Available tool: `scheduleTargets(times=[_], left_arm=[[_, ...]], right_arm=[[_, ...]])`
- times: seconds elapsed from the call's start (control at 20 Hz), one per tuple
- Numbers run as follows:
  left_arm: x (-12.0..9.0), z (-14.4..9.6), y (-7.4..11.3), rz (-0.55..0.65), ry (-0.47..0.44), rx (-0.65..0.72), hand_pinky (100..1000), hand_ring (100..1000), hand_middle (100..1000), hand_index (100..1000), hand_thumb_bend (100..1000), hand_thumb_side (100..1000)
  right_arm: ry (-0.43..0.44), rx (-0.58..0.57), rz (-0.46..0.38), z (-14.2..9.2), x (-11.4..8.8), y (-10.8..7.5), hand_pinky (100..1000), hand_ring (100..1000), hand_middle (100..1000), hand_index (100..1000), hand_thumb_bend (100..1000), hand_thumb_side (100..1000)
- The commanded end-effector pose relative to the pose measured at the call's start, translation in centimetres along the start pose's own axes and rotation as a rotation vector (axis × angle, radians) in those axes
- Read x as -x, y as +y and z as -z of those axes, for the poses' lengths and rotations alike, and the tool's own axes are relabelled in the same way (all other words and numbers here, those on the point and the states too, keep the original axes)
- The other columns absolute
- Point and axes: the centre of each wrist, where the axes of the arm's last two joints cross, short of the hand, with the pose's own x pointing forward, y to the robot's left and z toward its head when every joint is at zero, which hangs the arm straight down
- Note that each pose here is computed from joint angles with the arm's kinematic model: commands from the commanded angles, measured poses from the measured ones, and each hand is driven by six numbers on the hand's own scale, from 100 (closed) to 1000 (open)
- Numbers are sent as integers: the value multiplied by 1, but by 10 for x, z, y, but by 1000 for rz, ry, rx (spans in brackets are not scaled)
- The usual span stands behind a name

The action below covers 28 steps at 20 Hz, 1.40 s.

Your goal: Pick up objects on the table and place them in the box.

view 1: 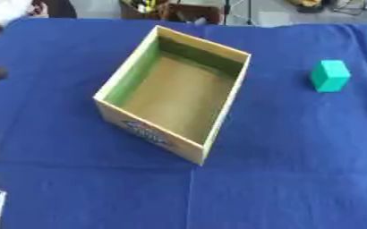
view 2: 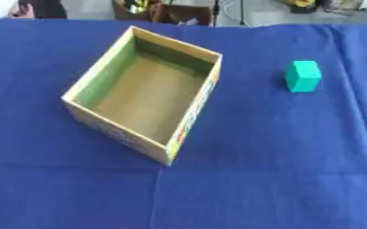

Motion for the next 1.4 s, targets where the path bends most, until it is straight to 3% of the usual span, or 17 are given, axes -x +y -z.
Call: scheduleTargets(times=[0.05,0.3,0.55,0.75,0.8,0.9,1.15,1.2,1.4], left_arm=[[-6,5,1,-2,-26,4,676,589,701,839,100,1000],[-6,4,1,1,-21,6,675,590,702,840,100,1000],[-5,2,1,2,-11,14,675,590,701,839,100,1000],[-5,2,1,2,-9,14,675,590,701,839,100,1000],[-5,2,1,3,-9,16,675,590,703,839,100,1000],[-5,2,1,6,-6,29,674,590,706,839,100,1000],[-5,1,0,-1,-1,30,674,590,706,839,100,1000],[-5,1,0,-2,0,33,673,590,707,837,100,1000],[-5,1,-3,-13,4,50,673,590,707,837,100,1000]], right_arm=[[-53,-8,-48,13,-3,-12,789,901,748,823,241,1000],[-140,-87,-173,41,-5,-33,780,880,783,852,341,1000],[-226,-296,-358,84,-19,-57,780,879,804,870,408,1000],[-225,-338,-377,92,-23,-61,780,879,804,870,408,1000],[-228,-343,-378,93,-23,-62,786,883,834,890,538,1000],[-274,-383,-405,100,-27,-61,794,893,856,896,609,1000],[-330,-538,-544,121,-19,-63,794,893,856,896,609,1000],[-329,-564,-561,122,-17,-64,815,919,882,930,601,920],[-313,-730,-663,123,0,-63,826,935,894,949,586,847]])
